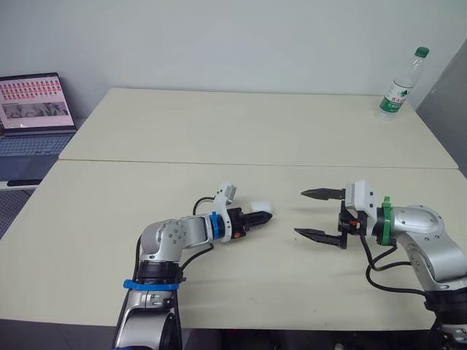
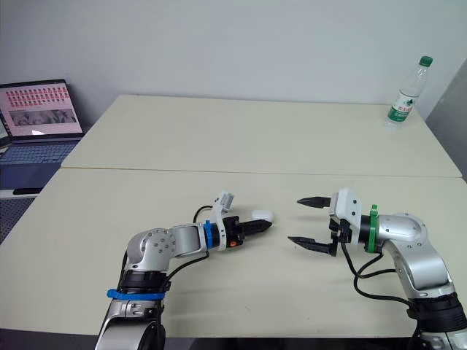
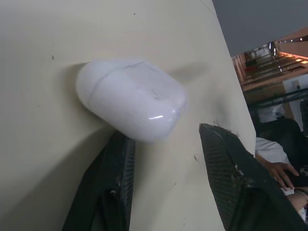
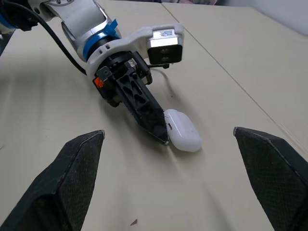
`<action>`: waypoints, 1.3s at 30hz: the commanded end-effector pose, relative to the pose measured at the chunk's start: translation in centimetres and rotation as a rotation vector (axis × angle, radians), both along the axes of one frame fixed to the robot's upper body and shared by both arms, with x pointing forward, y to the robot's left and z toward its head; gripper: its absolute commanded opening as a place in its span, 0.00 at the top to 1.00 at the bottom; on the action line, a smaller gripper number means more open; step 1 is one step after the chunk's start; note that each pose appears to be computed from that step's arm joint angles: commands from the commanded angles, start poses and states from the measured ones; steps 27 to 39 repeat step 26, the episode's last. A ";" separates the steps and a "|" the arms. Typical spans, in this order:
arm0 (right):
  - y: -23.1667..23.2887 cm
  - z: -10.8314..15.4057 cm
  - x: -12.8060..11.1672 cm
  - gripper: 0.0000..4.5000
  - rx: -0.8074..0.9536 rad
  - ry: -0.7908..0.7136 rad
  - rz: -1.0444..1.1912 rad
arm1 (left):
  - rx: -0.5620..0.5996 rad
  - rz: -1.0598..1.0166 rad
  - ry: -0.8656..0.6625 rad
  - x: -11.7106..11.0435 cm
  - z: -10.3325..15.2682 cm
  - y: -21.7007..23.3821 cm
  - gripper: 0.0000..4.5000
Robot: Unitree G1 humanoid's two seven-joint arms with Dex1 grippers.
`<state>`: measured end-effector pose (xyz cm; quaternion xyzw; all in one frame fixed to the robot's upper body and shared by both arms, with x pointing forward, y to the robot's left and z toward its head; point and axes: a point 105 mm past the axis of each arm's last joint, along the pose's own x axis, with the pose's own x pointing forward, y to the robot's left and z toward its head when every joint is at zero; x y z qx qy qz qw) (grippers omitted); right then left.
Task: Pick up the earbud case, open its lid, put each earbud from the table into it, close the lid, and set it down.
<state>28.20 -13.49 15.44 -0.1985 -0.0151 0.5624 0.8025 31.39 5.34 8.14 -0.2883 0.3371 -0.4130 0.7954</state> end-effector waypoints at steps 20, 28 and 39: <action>-4.3 2.2 3.1 0.00 -0.009 -0.077 -0.059 | 0.765 0.178 -0.920 -2.4 9.6 19.7 0.07; -4.3 3.1 3.8 0.00 0.004 -0.093 -0.105 | 0.699 0.138 -0.970 -1.9 9.8 18.2 0.07; -4.3 3.1 3.8 0.00 0.004 -0.093 -0.105 | 0.699 0.138 -0.970 -1.9 9.8 18.2 0.07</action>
